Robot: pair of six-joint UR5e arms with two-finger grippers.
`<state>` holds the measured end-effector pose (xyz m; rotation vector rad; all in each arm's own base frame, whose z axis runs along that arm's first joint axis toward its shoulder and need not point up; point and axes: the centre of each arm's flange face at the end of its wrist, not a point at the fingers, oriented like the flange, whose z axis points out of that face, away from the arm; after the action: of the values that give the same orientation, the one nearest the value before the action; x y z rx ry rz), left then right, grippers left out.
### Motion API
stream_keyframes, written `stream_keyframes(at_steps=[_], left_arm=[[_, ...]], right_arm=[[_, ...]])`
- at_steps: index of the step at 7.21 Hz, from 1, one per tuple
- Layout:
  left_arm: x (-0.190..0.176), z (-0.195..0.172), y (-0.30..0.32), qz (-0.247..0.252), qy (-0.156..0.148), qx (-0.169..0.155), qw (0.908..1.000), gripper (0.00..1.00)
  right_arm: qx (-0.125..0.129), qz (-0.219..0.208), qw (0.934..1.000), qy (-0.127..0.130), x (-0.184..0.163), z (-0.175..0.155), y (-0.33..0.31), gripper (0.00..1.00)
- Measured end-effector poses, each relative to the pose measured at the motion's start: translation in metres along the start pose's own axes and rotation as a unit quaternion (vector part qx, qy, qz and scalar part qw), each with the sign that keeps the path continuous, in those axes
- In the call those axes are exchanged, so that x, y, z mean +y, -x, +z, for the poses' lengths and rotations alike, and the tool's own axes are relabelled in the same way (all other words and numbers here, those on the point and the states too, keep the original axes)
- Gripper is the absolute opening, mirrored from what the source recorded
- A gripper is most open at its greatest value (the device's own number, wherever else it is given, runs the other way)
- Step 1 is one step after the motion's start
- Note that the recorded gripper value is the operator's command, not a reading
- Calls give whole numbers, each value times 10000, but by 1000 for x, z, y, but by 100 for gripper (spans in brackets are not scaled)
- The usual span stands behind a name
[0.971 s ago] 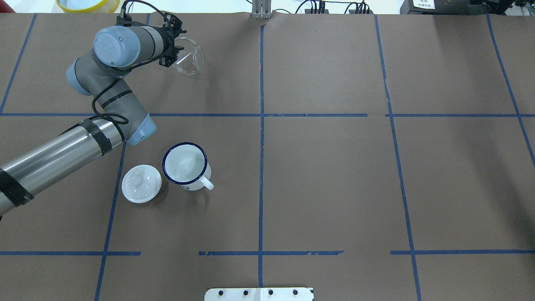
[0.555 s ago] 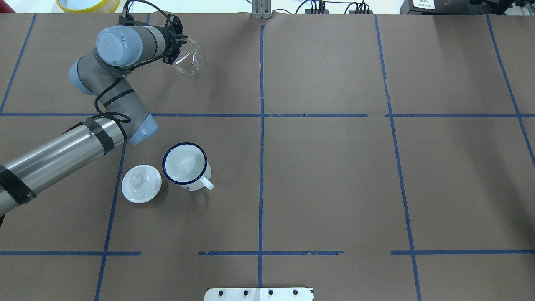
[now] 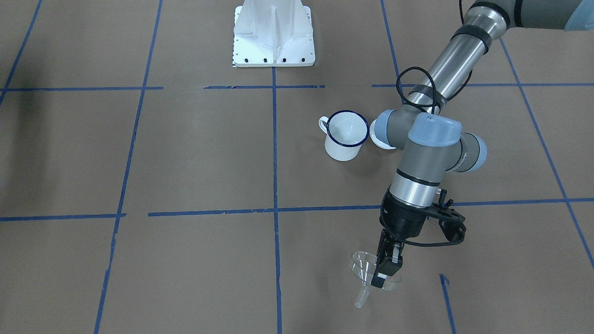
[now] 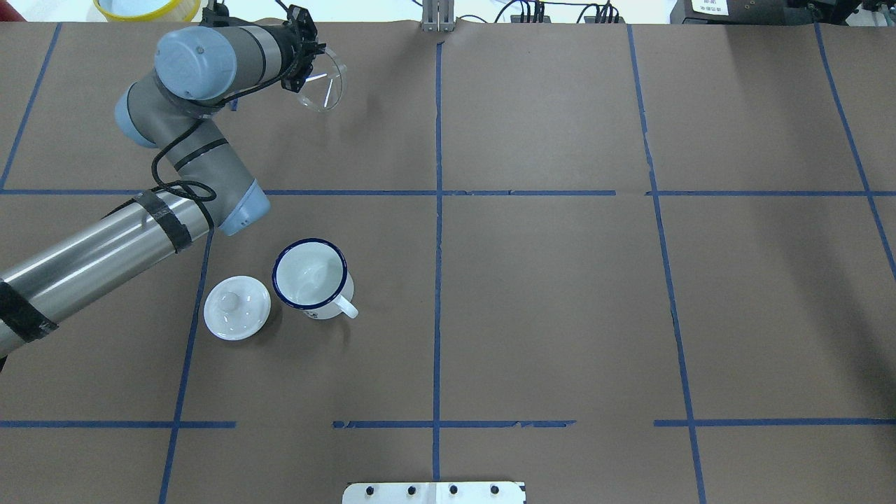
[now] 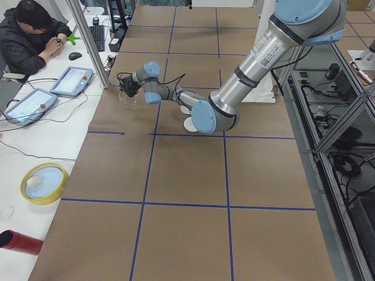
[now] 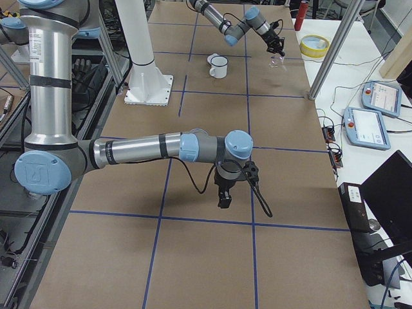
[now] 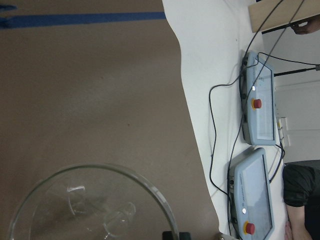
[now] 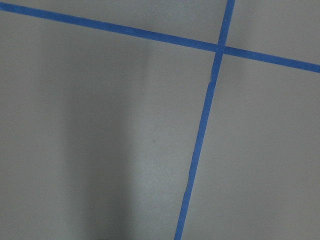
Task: Place funnel on cup
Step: 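Grasp the clear glass funnel rim with the left gripper, then carry the glass funnel over the enamel mug and lower it in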
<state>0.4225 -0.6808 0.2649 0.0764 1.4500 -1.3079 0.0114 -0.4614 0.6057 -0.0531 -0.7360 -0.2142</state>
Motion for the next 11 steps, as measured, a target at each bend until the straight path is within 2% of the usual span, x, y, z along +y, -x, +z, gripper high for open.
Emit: stream_keyframes(at_steps=[1, 2, 3, 4, 6, 8, 10, 11], left_arm=[[17, -22, -15, 48, 172, -193, 9997, 0], [37, -52, -26, 260, 329, -619, 9972, 0], [56, -89, -36, 667, 401, -1169, 9901, 0], [73, -129, -43, 1137, 442, -1777, 9765, 0], [89, -191, -42, 1840, 466, -2905, 9379, 0], [105, -198, -11, 2390, 699, -3847, 8888, 0], [136, -180, 27, 2618, 939, -4330, 8574, 0], [152, -170, 43, 2688, 1044, -4443, 8482, 0]], right_arm=[[0, 0, 10000, 0, 0, 0, 0, 100], [0, -1, 10000, 0, 0, 0, 0, 100], [0, -1, 10000, 0, 0, 0, 0, 100], [0, -1, 10000, 0, 0, 0, 0, 100], [0, 0, 10000, 0, 0, 0, 0, 100], [0, -1, 10000, 0, 0, 0, 0, 100], [0, 0, 10000, 0, 0, 0, 0, 100], [0, 0, 10000, 0, 0, 0, 0, 100]])
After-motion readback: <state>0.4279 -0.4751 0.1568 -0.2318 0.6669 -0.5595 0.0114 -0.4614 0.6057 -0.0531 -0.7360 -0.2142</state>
